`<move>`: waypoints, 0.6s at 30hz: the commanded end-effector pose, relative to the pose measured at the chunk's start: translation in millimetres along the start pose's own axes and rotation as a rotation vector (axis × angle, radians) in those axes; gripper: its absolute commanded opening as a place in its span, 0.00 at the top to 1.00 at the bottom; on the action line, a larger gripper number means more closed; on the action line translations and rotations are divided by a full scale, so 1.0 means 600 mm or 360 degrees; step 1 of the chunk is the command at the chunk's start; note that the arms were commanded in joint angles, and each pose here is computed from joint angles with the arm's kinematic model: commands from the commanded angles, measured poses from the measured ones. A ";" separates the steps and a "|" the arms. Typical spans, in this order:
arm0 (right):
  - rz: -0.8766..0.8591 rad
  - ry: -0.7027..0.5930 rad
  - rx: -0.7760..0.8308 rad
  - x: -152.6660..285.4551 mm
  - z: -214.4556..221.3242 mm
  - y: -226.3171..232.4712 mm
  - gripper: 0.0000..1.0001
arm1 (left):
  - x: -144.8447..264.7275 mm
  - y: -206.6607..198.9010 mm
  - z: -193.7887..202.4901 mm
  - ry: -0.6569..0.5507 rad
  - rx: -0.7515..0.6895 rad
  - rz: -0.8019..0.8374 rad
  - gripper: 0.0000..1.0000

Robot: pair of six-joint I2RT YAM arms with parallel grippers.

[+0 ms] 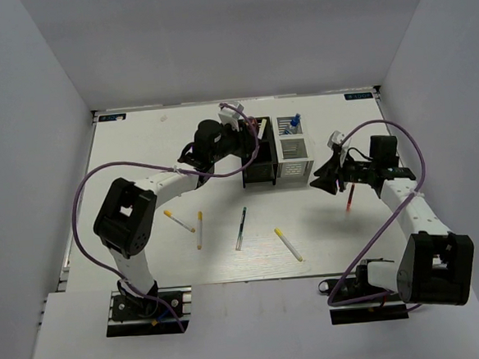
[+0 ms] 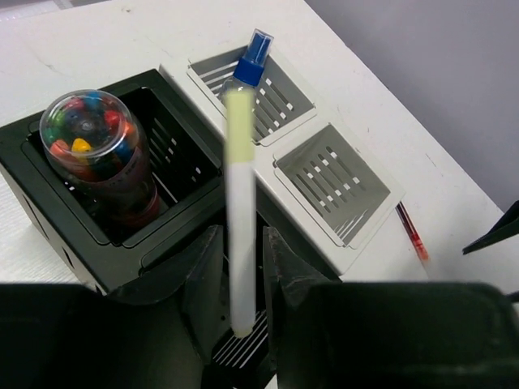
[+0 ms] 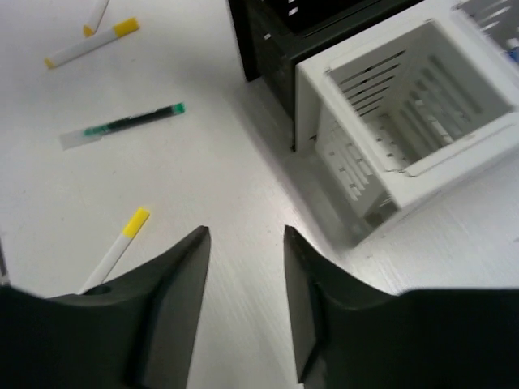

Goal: Sort the stationery into containers
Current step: Place the stationery into the container

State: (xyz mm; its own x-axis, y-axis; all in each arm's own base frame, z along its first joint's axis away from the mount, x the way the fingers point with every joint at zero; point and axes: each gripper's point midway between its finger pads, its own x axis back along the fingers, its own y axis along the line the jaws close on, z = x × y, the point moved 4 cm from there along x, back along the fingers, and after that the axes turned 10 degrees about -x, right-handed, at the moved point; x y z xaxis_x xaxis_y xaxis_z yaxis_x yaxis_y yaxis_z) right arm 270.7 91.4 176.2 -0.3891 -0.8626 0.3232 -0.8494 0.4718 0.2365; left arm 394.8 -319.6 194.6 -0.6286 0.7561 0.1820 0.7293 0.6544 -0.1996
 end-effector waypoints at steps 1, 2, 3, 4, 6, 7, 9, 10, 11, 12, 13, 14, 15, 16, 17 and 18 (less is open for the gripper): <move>-0.0156 0.0085 0.0012 -0.008 0.013 0.025 0.51 | -0.003 -0.013 -0.030 -0.0055 -0.0015 0.0069 0.62; -0.0207 0.0177 -0.0122 -0.005 0.033 0.044 0.50 | -0.002 -0.012 -0.023 -0.0042 -0.0011 0.0067 0.59; -0.0245 0.0214 -0.0072 -0.012 0.033 0.044 0.47 | -0.002 -0.012 -0.020 -0.0028 -0.0006 0.0065 0.58; -0.0252 0.0244 -0.0117 -0.013 0.040 0.044 0.43 | 0.003 -0.014 -0.021 -0.0030 -0.0007 0.0065 0.54; -0.0279 0.0327 -0.0129 -0.021 0.053 0.057 0.42 | 0.003 -0.014 -0.021 -0.0030 -0.0007 0.0065 0.50; -0.0294 0.0343 -0.0122 -0.025 0.057 0.063 0.40 | 0.008 -0.015 -0.018 -0.0016 -0.0003 0.0063 0.46; -0.0280 0.0345 -0.0069 -0.028 0.054 0.068 0.36 | 0.010 -0.015 -0.026 -0.0034 -0.0008 0.0051 0.46; -0.0281 0.0355 -0.0045 -0.032 0.056 0.070 0.34 | 0.011 -0.015 -0.026 -0.0035 -0.0008 0.0051 0.46; -0.0285 0.0371 -0.0022 -0.035 0.057 0.075 0.34 | 0.018 -0.017 -0.038 -0.0048 -0.0011 0.0038 0.45; -0.0291 0.0391 -0.0023 -0.037 0.061 0.079 0.34 | 0.021 -0.020 -0.057 -0.0087 -0.0038 0.0044 0.45; -0.0319 0.0419 0.0012 -0.043 0.063 0.088 0.34 | 0.029 -0.020 -0.060 -0.0070 -0.0031 0.0024 0.43; -0.0319 0.0463 0.0032 -0.045 0.069 0.090 0.34 | 0.037 -0.021 -0.068 -0.0070 -0.0052 0.0006 0.43; -0.0299 0.0500 0.0055 -0.046 0.074 0.089 0.34 | 0.057 -0.029 -0.101 -0.0116 -0.0065 -0.0005 0.43; -0.0305 0.0526 0.0062 -0.049 0.078 0.093 0.36 | 0.071 -0.024 -0.091 -0.0033 -0.0037 -0.0075 0.42; -0.0349 0.0574 0.0080 -0.059 0.085 0.110 0.38 | 0.085 -0.025 -0.089 0.0016 0.0007 -0.0112 0.36; -0.0302 0.0638 0.0100 -0.061 0.091 0.106 0.38 | 0.101 -0.021 -0.095 0.0055 0.0048 -0.0160 0.36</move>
State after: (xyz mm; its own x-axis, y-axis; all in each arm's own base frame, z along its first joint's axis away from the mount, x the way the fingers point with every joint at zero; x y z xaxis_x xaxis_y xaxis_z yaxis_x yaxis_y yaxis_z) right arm 218.5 139.8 135.9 -0.0757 -0.8410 0.5356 -0.9048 0.2837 0.3176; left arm 379.1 -305.0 207.7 -0.6353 0.7289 0.2551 0.6988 0.6832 -0.2119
